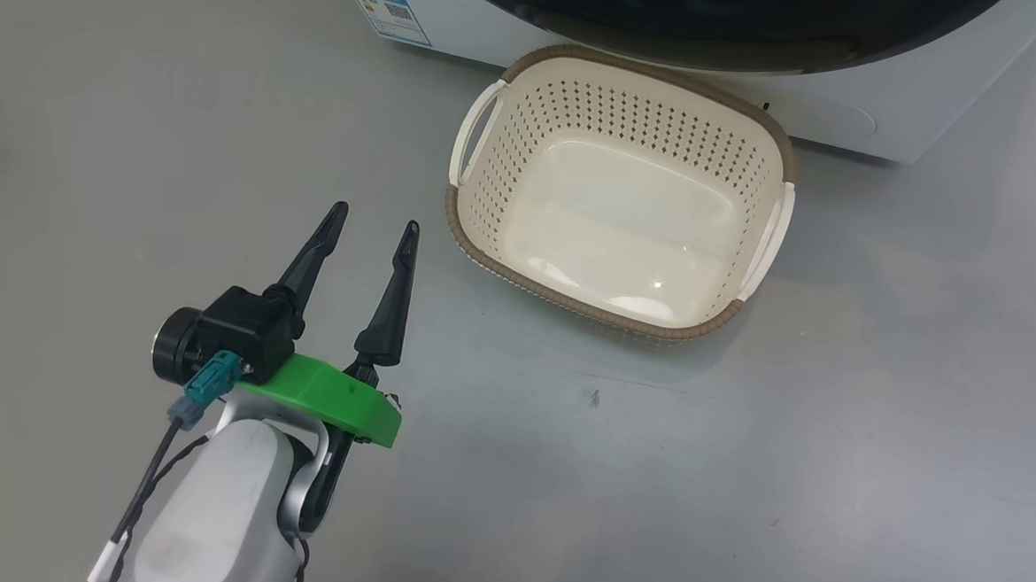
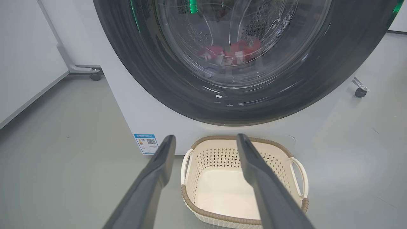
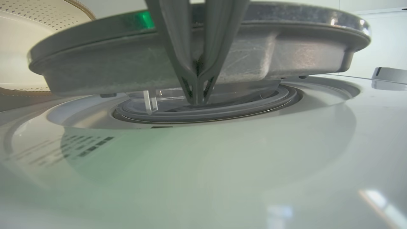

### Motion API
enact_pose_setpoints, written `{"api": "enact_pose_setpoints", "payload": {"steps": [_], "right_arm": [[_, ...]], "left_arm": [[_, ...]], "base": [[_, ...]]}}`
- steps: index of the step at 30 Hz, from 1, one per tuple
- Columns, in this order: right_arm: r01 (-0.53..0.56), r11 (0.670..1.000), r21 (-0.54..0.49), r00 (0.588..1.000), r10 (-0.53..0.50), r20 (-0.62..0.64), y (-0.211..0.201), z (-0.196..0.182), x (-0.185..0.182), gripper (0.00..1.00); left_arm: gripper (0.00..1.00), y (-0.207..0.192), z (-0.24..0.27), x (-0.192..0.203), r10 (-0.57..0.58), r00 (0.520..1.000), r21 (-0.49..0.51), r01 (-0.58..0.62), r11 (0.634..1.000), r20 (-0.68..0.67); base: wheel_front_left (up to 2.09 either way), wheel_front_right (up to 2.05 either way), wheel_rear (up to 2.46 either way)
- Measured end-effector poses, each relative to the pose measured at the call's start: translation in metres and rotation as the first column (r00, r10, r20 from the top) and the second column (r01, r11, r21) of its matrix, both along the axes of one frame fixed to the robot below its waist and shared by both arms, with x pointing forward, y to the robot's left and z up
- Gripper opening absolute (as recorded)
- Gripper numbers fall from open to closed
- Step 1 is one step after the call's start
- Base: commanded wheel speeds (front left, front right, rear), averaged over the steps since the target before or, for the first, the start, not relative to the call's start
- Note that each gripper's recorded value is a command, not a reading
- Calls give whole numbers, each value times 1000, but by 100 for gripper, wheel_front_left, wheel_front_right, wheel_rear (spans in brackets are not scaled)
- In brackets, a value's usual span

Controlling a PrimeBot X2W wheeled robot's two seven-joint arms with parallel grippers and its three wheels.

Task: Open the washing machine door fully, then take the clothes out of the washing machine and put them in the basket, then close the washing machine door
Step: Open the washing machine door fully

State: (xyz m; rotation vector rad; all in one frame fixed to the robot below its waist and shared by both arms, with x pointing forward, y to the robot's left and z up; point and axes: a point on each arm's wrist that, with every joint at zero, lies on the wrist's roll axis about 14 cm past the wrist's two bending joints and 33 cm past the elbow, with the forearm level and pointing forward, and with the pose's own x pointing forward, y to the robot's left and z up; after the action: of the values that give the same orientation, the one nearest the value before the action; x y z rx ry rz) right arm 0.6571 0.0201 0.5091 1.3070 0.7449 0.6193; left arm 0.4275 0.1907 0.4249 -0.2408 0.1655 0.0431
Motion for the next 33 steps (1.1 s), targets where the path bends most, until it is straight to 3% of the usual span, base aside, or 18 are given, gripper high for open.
{"api": "enact_pose_setpoints", "payload": {"steps": [33], "right_arm": [[-198,978,-60,980,197,-18,3,-11,-70,0]], "left_arm": [[100,-11,30,1,-20,997,-6,21,1000,79]], "base": [[0,0,0]]}}
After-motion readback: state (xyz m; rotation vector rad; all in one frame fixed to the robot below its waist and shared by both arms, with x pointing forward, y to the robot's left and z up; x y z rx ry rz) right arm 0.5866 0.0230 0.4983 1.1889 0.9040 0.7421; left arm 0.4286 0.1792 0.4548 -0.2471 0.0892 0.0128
